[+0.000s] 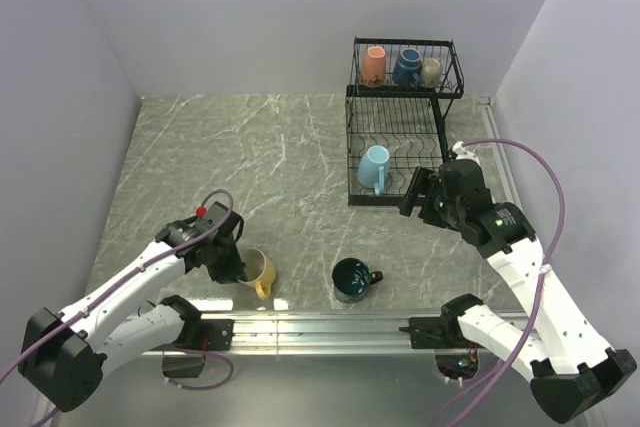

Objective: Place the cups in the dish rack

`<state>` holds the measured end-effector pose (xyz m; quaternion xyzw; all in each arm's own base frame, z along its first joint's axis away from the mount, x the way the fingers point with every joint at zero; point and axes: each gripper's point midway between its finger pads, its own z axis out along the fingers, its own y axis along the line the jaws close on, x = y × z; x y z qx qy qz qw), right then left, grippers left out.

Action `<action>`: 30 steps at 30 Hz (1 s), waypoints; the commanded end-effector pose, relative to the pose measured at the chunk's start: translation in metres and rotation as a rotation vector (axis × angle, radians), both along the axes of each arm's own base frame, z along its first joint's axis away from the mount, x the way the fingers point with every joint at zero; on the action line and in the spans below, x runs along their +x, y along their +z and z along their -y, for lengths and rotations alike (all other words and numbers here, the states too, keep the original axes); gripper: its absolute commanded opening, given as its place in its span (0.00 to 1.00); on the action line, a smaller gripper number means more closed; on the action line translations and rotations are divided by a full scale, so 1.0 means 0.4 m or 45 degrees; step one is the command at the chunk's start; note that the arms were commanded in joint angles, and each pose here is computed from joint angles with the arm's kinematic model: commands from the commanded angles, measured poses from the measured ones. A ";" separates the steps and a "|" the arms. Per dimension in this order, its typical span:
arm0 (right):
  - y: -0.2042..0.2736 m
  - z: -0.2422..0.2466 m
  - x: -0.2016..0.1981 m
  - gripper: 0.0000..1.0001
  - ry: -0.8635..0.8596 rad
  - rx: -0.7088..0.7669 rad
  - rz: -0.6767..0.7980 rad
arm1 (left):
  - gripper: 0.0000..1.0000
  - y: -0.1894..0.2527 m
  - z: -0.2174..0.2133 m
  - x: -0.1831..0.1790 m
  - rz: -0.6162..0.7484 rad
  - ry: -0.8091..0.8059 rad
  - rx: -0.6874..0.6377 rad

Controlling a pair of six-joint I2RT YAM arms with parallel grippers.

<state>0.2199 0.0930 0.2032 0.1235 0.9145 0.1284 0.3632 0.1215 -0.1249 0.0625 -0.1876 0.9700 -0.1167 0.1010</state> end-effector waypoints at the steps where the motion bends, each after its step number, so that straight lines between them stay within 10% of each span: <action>1: 0.045 0.012 0.012 0.93 -0.016 -0.012 0.071 | 0.00 -0.008 0.016 0.024 0.031 0.011 -0.004; 21: 0.148 -0.050 0.013 0.93 0.112 0.159 0.198 | 0.01 0.331 0.159 0.175 0.418 -0.238 -0.292; 30: 0.395 -0.326 -0.077 1.00 0.807 0.900 0.275 | 0.00 0.632 0.255 0.251 0.778 -0.380 -0.892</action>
